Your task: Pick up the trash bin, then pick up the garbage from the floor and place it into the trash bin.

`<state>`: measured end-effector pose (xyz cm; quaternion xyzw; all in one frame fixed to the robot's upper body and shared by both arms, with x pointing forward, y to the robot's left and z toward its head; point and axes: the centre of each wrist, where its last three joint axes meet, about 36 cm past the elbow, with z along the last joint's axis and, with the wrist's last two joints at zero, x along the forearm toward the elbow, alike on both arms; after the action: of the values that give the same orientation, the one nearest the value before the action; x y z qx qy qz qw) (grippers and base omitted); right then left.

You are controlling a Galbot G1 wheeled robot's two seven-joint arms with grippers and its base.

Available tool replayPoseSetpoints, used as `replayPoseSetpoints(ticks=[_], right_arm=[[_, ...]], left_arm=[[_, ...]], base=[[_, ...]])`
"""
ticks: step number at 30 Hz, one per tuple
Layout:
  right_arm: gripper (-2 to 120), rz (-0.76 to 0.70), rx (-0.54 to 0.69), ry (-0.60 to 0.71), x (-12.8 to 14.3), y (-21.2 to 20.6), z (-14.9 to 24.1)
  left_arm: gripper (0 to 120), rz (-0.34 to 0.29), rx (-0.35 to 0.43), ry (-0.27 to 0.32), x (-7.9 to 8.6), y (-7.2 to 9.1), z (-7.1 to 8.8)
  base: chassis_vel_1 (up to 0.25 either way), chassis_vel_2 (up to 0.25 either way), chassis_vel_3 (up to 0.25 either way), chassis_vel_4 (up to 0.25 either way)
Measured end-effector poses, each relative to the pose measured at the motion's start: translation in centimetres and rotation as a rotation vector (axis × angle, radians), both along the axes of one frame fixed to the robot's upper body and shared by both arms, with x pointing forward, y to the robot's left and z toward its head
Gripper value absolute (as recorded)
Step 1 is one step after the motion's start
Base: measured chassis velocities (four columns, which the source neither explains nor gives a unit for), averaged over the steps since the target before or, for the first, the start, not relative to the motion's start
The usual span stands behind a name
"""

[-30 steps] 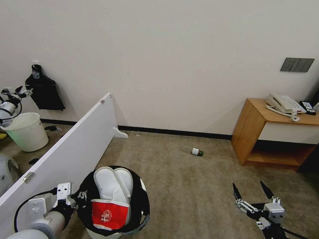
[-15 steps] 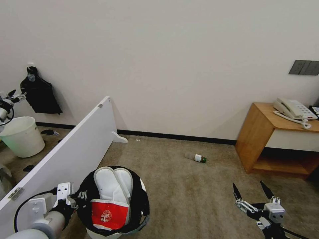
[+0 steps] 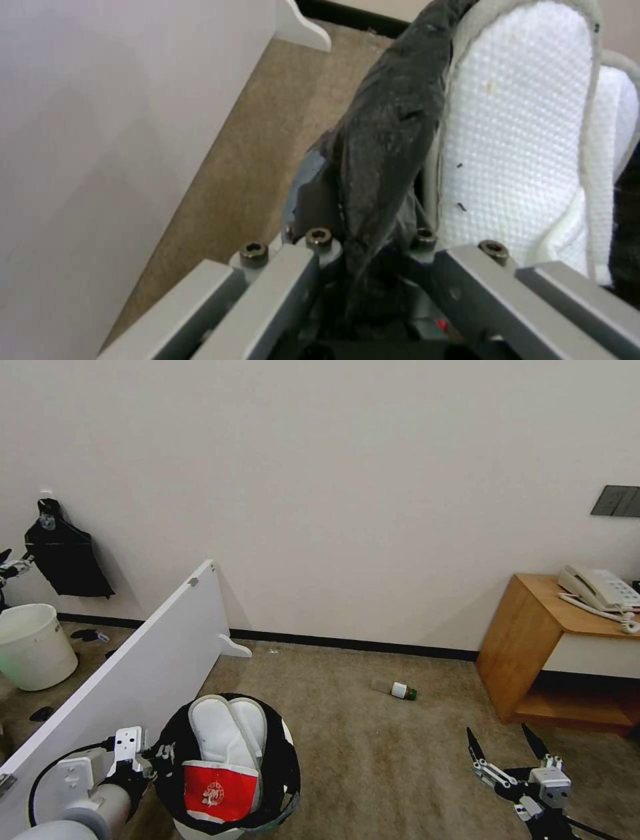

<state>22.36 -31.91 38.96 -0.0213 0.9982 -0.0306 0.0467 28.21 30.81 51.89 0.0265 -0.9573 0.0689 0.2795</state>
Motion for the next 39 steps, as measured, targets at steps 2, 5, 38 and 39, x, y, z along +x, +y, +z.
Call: replayPoseSetpoints(ticks=[2, 5, 38, 39], right_arm=[[100, 0.001, 0.000, 0.000, 0.00, 0.00, 0.00], [100, 0.002, 0.000, 0.000, -0.03, 0.00, -0.01], [100, 0.006, -0.005, -0.004, 0.00, 0.00, 0.03], [100, 0.006, -0.005, -0.004, 0.00, 0.00, 0.03]], left_arm=[[4, 0.000, 0.000, 0.000, 0.00, 0.00, 0.00], [4, 0.000, -0.001, 0.001, -0.01, -0.01, -0.01], [4, 0.001, 0.000, -0.001, 0.01, 0.03, 0.02], [4, 0.001, 0.000, -0.001, 0.01, 0.03, 0.02]], base=[[-0.125, 0.094, 0.109, -0.113], [-0.123, 0.109, 0.098, -0.092], [-0.116, 0.119, 0.114, -0.118], [-0.141, 0.107, 0.102, -0.120]])
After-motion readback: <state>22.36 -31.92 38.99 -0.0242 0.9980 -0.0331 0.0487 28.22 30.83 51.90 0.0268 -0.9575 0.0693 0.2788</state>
